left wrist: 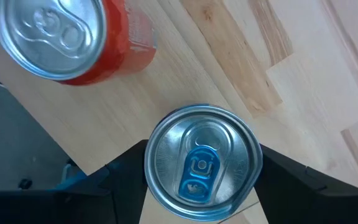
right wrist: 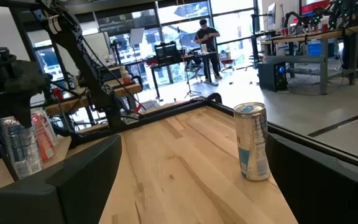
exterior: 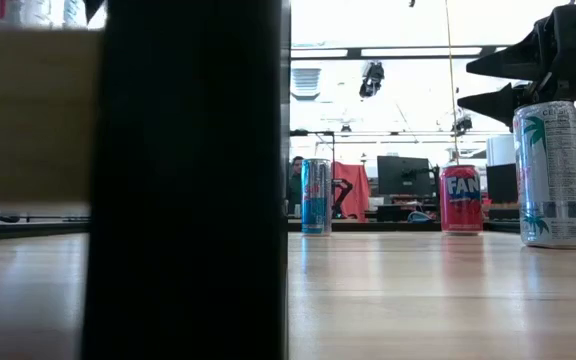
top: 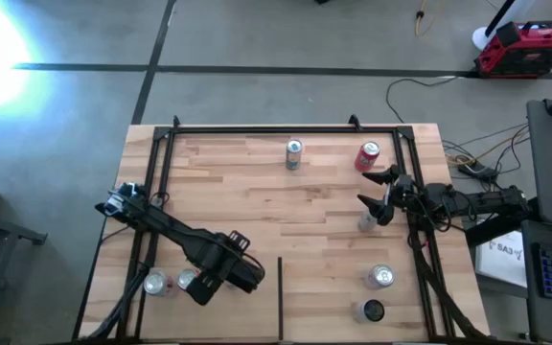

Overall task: Place canned beverage on shelf
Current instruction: Put the bottom blue soda can on the shelf

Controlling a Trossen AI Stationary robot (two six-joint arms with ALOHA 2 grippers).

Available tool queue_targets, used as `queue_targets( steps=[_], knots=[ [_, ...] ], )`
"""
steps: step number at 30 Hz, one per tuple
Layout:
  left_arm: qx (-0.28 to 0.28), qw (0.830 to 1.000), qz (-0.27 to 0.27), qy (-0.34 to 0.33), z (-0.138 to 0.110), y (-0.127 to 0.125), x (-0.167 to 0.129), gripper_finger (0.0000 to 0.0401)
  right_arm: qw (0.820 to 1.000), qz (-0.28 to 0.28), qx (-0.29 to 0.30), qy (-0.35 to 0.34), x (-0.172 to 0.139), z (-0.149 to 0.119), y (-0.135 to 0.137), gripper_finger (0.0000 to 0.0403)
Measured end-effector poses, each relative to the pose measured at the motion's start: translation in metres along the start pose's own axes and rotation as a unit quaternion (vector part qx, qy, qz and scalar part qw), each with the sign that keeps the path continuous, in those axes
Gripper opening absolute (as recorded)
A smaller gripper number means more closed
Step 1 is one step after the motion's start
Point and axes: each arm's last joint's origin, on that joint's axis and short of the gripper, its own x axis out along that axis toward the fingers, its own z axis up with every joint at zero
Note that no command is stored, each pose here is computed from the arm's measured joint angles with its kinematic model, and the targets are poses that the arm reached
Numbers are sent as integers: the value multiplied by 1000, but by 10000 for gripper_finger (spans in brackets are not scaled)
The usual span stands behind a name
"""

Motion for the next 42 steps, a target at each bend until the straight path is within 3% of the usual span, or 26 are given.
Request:
queue_targets(
  steps=[16, 42],
  knots=[
    [-23, 999, 48, 2, 0, 6, 0, 233, 1000, 0, 0, 0, 0, 0, 0, 382],
    [-19, 999, 33, -19, 0, 10, 11, 234, 1000, 0, 0, 0, 0, 0, 0, 382]
  ],
)
